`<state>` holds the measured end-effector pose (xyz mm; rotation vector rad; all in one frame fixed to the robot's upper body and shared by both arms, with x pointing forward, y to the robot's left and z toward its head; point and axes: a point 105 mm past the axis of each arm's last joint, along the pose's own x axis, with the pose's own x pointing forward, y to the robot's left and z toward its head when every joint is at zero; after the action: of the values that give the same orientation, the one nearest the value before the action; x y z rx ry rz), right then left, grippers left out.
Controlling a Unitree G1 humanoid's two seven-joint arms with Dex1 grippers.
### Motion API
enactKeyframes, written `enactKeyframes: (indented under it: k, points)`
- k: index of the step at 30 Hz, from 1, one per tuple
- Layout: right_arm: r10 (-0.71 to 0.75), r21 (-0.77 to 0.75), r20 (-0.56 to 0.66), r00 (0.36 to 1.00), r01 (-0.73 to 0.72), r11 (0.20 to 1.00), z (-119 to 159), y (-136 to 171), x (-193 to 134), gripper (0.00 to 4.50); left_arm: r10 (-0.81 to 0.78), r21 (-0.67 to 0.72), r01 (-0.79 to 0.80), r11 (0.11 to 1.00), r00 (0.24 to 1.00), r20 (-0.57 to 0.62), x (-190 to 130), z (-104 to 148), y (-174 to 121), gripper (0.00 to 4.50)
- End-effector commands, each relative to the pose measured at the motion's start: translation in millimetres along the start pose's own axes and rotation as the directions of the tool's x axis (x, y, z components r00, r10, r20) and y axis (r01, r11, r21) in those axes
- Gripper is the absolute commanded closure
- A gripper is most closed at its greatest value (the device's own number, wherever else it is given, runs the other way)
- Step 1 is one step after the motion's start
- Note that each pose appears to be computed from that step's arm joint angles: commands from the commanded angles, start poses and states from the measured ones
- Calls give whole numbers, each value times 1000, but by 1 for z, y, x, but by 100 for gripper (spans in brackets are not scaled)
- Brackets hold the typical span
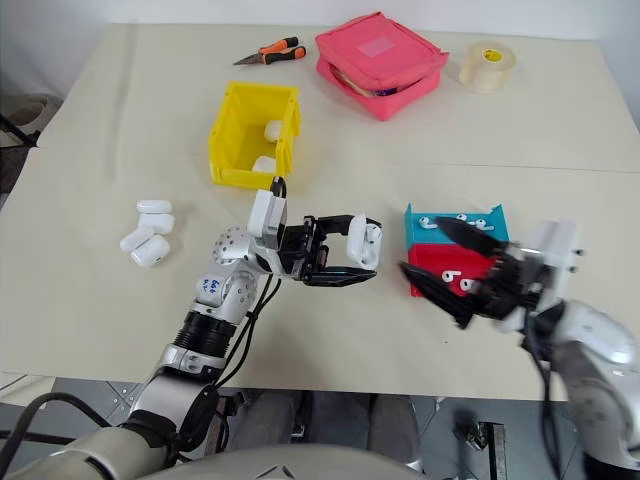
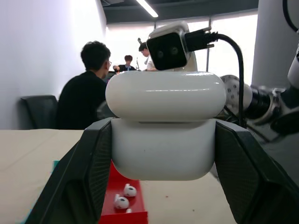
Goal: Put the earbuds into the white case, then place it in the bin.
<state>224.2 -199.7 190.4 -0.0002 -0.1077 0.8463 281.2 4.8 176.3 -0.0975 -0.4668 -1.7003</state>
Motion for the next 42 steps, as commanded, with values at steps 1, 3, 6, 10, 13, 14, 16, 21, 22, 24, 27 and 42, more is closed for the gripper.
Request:
enactKeyframes:
  k: [1, 3, 6, 10, 13, 14, 16, 21, 22, 24, 27, 42]
  points:
    - [-151, -93, -76, 986, 144, 985, 0, -37, -44, 3, 28, 42, -27, 999, 999, -18, -2, 2, 5, 169]
    - [-223, -187, -148, 963, 194, 963, -7, -55, -67, 3, 29, 56, -27, 998, 999, -28, -3, 1, 5, 169]
    - [-232, -233, -248, 941, 175, 957, -19, -68, -84, 3, 44, 58, -42, 997, 999, -28, -3, -1, 6, 169]
    - [-203, -268, -301, 932, 121, 956, -21, -80, -80, 3, 56, 58, -56, 997, 998, 5, -3, 3, 4, 169]
    - [-154, -300, -346, 926, 46, 953, -17, -90, -64, 3, 73, 67, -74, 995, 997, 7, -5, 2, 3, 169]
    - [-135, -301, -361, 923, 22, 953, -13, -93, -57, 3, 85, 70, -85, 994, 996, 8, -6, 2, 3, 169]
    - [-91, -297, -391, 916, -32, 954, -6, -97, -45, 3, 99, 73, -99, 992, 995, 10, -7, 2, 3, 169]
    - [-14, -273, -554, 833, -166, 947, 1, -111, -13, 3, 133, 81, -134, 988, 991, 9, -10, 1, 2, 169]
    - [-16, -278, -577, 817, -178, 944, 1, -115, -6, 3, 138, 83, -139, 987, 990, 11, -10, 0, 2, 169]
    - [-17, -288, -599, 801, -195, 938, 3, -122, 9, 3, 146, 84, -146, 986, 989, 14, -9, 0, 1, 169]
    - [4, -295, -661, 750, -265, 918, 1, -127, 29, 3, 155, 86, -156, 984, 988, 20, -8, 0, 0, 169]
    - [-19, -308, -808, 589, -395, 865, -12, -153, 52, 3, 197, 92, -199, 976, 980, 32, -9, 0, -3, 169]
